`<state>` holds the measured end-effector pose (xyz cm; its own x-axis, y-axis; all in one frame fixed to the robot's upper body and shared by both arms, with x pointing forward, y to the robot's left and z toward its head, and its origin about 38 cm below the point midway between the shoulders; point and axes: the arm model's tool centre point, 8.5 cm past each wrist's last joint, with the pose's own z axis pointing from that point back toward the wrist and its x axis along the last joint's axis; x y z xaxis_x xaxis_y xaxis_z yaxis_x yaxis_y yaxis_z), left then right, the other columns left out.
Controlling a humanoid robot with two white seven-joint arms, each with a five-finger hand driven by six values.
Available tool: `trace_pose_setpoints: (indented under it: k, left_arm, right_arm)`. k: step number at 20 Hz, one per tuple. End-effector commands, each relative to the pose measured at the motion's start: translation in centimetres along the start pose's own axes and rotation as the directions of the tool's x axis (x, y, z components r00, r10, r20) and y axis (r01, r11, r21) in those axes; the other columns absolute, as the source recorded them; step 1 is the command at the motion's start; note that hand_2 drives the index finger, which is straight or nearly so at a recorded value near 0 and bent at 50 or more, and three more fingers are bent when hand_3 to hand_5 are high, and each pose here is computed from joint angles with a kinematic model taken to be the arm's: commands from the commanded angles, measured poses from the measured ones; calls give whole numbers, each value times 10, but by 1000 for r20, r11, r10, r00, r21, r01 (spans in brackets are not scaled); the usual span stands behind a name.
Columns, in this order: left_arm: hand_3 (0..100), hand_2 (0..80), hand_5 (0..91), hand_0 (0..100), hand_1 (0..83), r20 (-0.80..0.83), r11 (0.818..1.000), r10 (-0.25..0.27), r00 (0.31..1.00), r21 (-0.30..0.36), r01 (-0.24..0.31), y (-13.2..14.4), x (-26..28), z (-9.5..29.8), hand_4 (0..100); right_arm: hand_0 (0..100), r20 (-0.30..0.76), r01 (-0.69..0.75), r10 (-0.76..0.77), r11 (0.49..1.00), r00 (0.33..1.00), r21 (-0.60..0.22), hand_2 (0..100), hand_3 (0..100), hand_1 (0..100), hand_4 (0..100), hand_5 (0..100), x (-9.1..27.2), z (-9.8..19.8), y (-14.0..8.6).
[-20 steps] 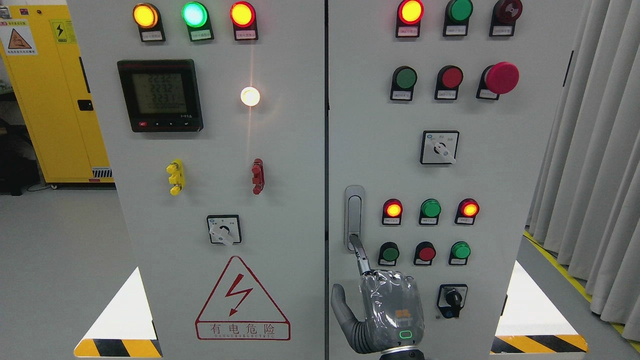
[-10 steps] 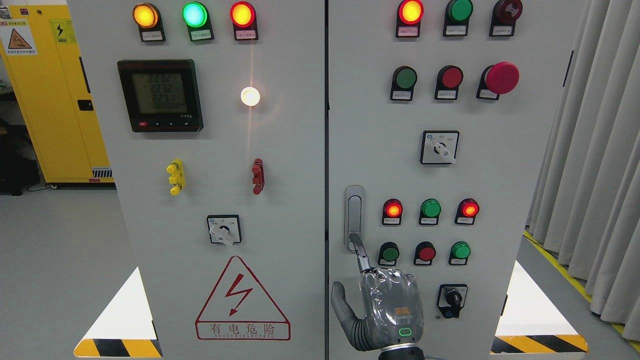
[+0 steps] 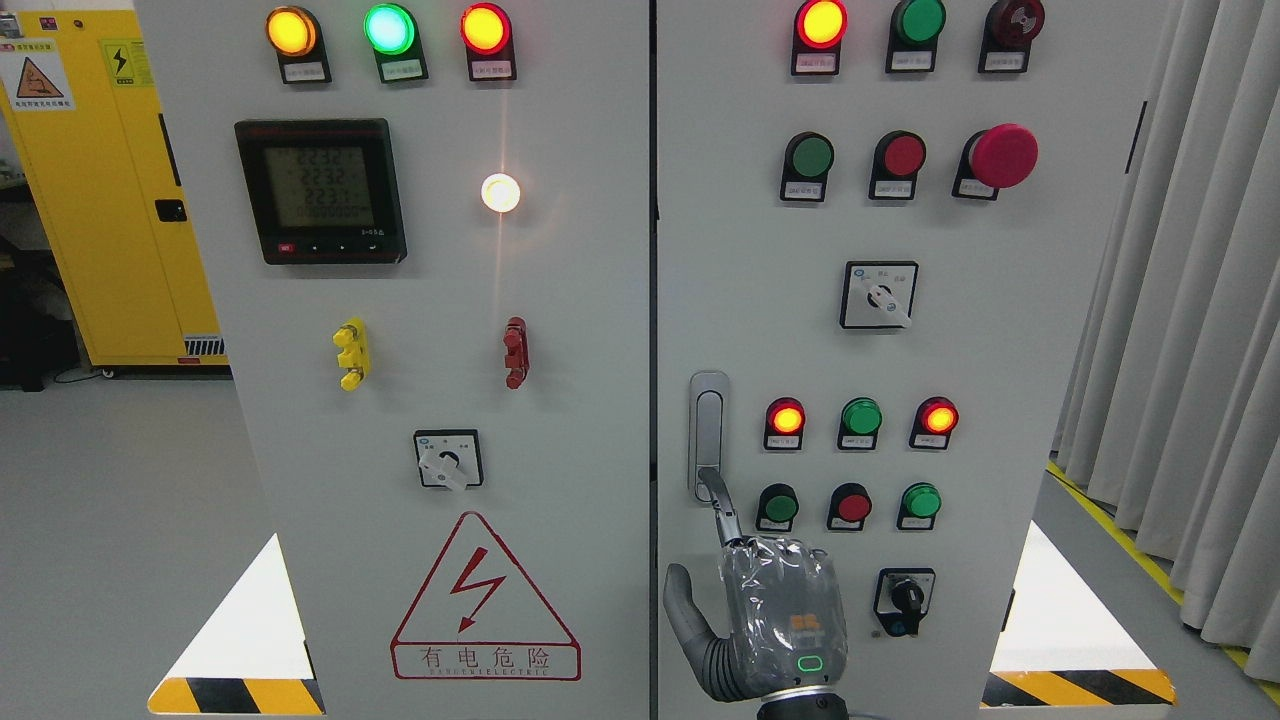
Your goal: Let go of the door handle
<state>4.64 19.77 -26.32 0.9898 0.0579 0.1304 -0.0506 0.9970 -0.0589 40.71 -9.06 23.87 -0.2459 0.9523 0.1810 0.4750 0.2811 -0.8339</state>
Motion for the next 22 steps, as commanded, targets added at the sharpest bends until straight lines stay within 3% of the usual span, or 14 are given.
trace_pose_setpoints:
  k: [1, 22]
  left_arm:
    - [0, 0, 0, 120, 556, -1, 1000, 0, 1000, 0, 0, 0, 0, 0, 0]
    - [0, 0, 0, 120, 556, -1, 1000, 0, 1000, 0, 0, 0, 0, 0, 0]
  right_arm:
    - [646, -3, -2, 2, 1000, 1000, 20, 7, 1000, 398, 1000, 1000, -1, 0, 4]
    - [652, -6, 2, -1, 999, 1000, 37, 28, 1000, 403, 1000, 1000, 0, 3, 7]
